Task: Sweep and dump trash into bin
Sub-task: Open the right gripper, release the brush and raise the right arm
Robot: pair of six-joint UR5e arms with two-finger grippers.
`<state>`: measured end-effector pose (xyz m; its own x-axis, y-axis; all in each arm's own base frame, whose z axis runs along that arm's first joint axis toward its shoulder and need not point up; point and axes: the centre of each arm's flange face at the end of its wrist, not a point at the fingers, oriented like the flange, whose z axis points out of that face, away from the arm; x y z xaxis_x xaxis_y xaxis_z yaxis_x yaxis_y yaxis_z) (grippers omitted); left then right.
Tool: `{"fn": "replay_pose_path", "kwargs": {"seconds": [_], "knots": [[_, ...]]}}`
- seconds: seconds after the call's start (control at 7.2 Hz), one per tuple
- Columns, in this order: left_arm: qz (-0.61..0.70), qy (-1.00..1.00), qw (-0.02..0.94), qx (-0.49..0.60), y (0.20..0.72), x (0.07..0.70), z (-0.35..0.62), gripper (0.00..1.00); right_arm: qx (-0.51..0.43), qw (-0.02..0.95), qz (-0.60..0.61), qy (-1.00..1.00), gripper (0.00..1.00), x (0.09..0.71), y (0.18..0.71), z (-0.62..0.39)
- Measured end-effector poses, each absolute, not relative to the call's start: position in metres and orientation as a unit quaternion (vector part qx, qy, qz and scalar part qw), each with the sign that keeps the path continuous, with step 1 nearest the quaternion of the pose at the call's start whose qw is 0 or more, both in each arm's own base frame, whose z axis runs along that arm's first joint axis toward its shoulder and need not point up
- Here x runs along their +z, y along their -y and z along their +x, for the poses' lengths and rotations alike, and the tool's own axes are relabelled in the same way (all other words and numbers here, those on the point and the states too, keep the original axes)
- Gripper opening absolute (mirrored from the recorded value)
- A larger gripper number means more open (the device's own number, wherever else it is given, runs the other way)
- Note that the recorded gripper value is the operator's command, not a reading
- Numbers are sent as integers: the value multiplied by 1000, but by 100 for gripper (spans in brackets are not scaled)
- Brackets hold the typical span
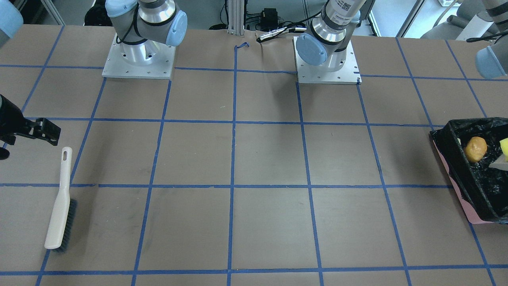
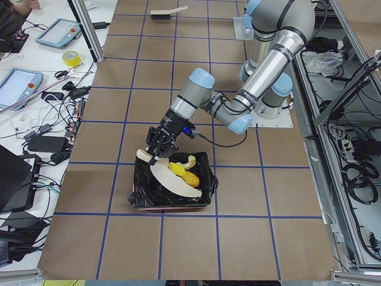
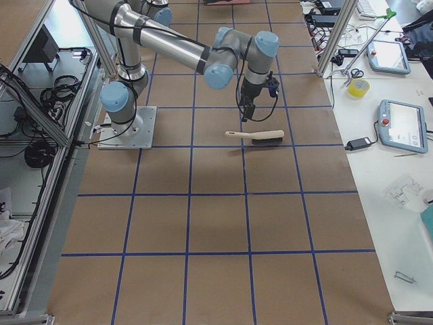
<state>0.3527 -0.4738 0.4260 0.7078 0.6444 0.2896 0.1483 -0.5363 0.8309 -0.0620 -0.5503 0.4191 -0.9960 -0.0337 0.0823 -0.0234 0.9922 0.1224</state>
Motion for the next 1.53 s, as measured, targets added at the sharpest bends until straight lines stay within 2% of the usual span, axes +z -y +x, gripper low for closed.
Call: {"fn": "replay_pose_path", "kwargs": {"seconds": [0.14,0.42,0.83,1.25,1.53], "knots": [[821,-241,421,300,467,425,348,0,-52,35,15,998,100,463,540,-52],[816,-240,428,306,459,430,341,0,-35,14,-8,999,100,501,534,0],[793,-241,453,328,438,429,327,0,-23,11,-35,999,100,508,518,136],[781,-242,465,340,425,430,317,0,-11,10,-46,999,100,515,505,167],[762,-239,486,355,417,435,314,0,36,3,-40,999,100,535,501,168]]}}
